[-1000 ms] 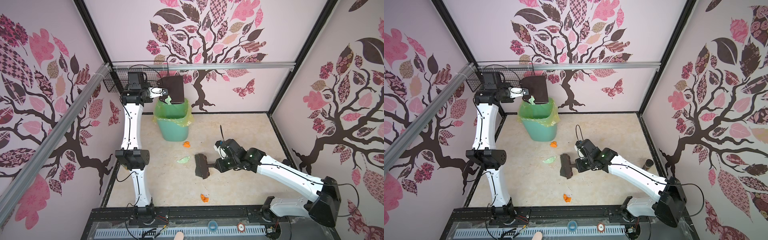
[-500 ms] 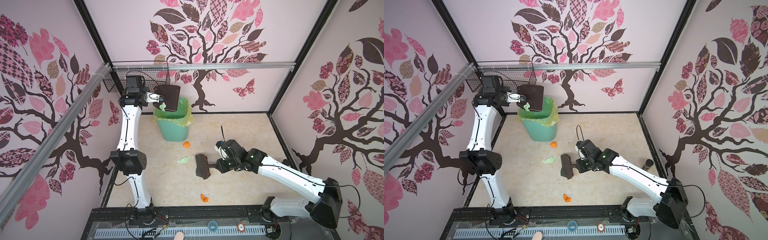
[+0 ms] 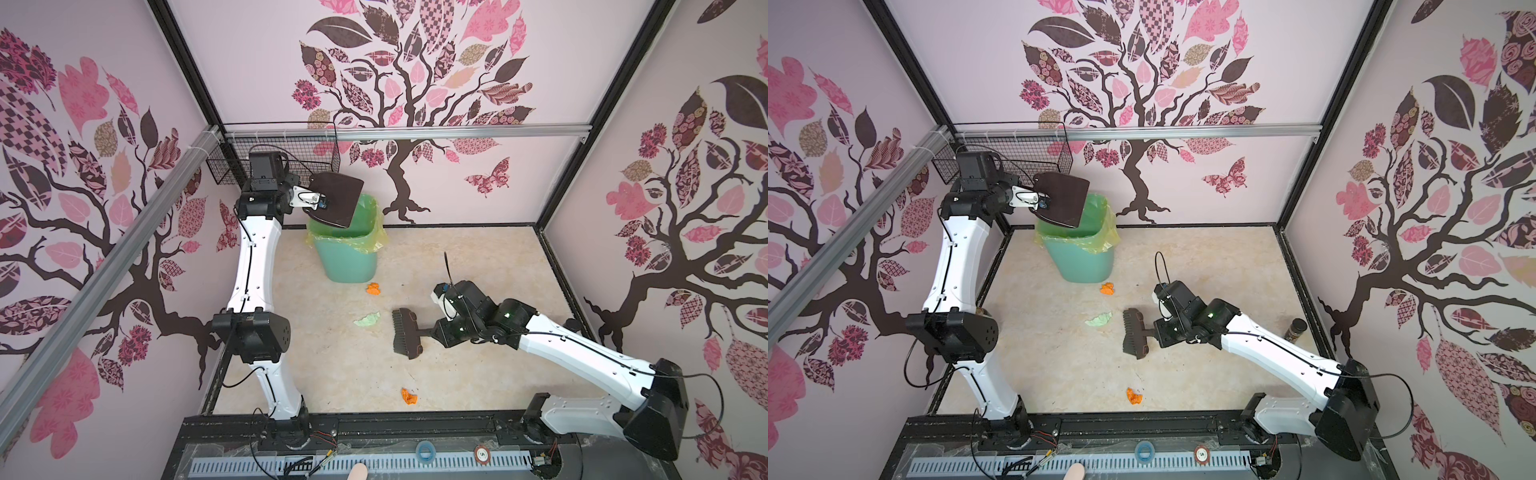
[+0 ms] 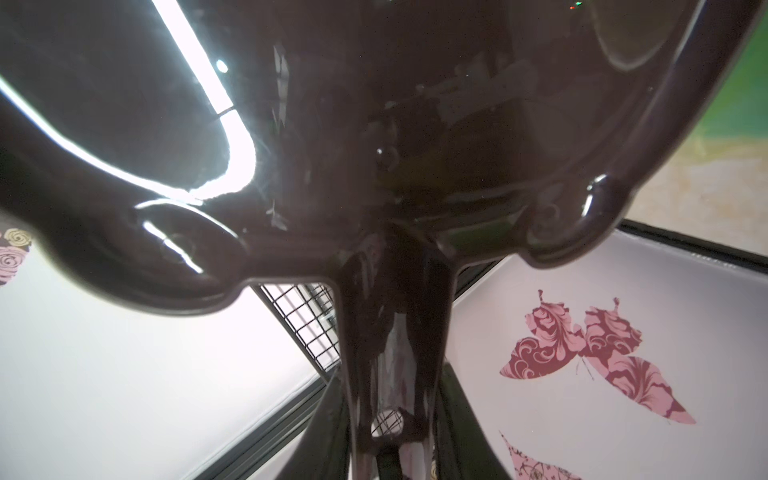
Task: Sweep away the paper scraps from the table
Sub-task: 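Tilt the dustpan with the left gripper to dump scraps into the bin, then lower the dustpan with the left gripper while the right brush nears the bin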
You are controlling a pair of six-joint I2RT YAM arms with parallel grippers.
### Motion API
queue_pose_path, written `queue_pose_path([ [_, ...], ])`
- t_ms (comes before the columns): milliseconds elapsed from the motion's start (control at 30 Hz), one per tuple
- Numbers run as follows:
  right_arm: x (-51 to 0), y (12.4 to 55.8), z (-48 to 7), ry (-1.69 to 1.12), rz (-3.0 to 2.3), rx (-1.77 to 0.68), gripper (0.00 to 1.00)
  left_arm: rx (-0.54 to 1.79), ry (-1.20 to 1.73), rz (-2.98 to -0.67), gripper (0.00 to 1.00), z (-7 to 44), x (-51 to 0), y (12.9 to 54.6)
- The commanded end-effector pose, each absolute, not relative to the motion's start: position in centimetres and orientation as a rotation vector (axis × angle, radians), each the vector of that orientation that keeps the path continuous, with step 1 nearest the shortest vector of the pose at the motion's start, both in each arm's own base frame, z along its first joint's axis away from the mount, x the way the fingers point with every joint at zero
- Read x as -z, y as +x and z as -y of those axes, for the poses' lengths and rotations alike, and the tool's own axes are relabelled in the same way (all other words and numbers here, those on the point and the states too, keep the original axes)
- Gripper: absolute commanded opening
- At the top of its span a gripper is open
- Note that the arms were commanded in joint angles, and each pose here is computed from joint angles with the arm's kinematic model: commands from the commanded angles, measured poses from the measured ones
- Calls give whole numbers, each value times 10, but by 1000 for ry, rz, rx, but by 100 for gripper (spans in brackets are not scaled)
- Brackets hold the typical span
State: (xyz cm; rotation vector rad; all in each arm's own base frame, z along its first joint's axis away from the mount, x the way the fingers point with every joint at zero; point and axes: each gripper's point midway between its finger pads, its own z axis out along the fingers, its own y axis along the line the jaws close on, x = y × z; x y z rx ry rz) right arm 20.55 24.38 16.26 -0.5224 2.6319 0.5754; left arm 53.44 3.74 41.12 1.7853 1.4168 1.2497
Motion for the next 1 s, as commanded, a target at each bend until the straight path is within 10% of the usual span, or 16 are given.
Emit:
queue_pose_path([
  [0,-123,176,-192,-568,-2844,-267,0,-1182,1621,-1465,0,-31,-448,525],
  [400,-126,180,-189,-563,-2837,-229,0,-802,1427,-1572,0,-1,-480,426],
  [967,-219,247,-226,-623,-2629,-329,0,-266,1679,-2076,0,4,-249,176],
])
